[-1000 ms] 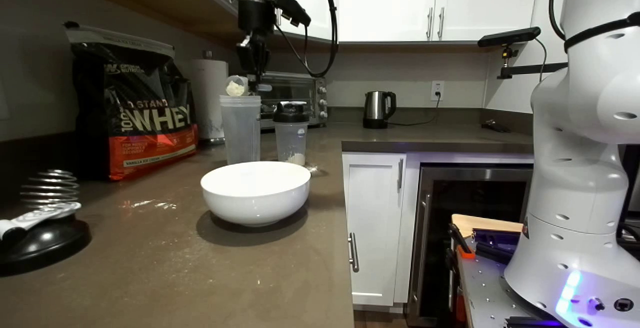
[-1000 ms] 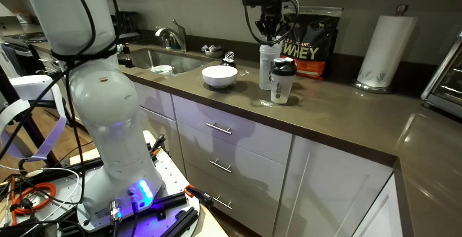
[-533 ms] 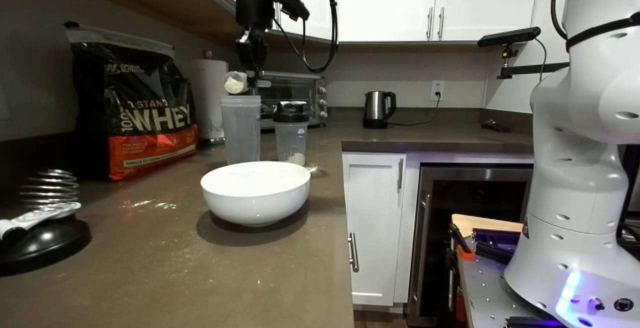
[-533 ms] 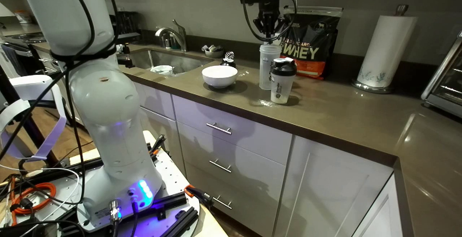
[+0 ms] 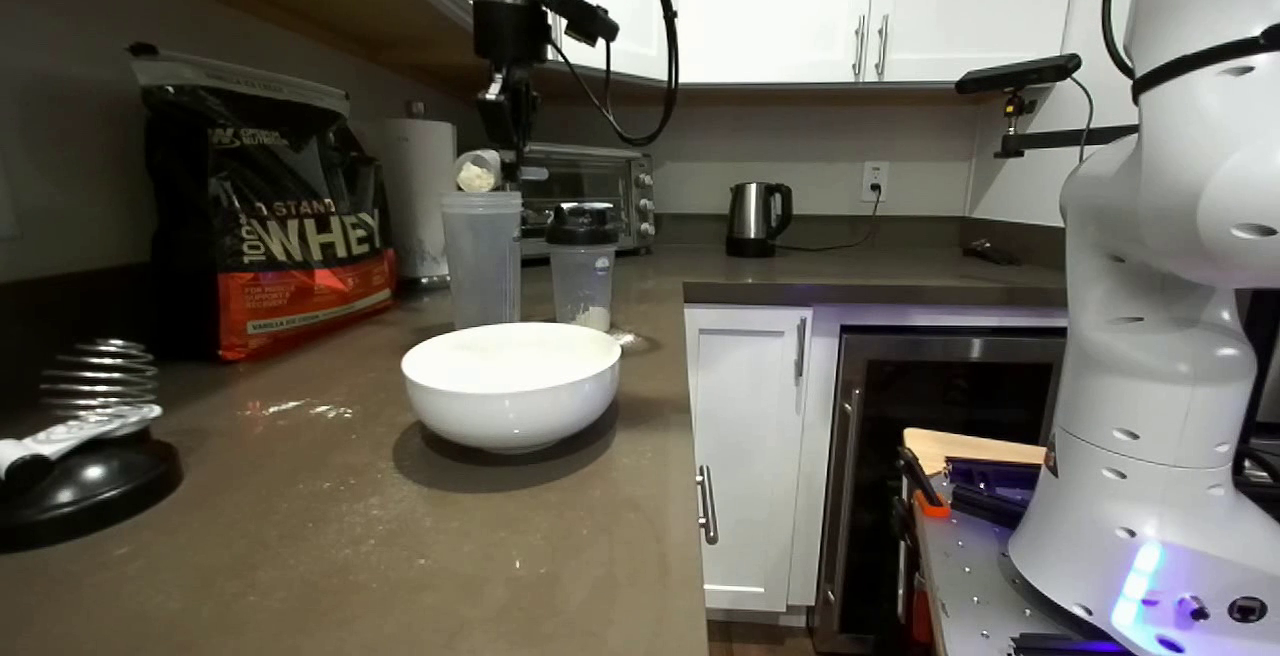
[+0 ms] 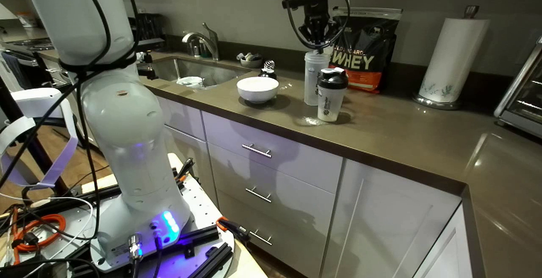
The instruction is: Get one scoop of the contents in the white bowl and put in the open clear cup
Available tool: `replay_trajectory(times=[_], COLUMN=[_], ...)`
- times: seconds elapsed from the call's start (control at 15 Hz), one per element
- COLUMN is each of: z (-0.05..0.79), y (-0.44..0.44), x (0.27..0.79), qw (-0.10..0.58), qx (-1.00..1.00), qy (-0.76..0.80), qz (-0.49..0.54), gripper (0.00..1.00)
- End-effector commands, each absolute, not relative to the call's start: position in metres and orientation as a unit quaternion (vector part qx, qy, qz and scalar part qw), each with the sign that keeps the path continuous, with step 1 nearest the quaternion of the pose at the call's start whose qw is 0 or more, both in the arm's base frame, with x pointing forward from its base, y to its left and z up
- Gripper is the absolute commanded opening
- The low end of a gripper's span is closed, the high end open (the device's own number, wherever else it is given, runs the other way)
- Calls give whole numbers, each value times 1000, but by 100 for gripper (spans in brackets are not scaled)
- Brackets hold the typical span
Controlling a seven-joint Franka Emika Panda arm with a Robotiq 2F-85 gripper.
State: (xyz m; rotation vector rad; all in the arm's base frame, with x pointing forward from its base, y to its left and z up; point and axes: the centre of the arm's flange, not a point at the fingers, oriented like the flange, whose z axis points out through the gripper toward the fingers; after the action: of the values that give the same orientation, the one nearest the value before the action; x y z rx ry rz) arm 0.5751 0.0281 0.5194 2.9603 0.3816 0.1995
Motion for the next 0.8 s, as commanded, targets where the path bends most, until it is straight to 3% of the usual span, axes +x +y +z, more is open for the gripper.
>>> replay_trajectory(times=[0.0,0.73], z=[511,514], y=[32,42], x=[567,562], qw=[101,123], qx=[984,979], qy=[125,137], qz=[80,91], gripper=[2,2])
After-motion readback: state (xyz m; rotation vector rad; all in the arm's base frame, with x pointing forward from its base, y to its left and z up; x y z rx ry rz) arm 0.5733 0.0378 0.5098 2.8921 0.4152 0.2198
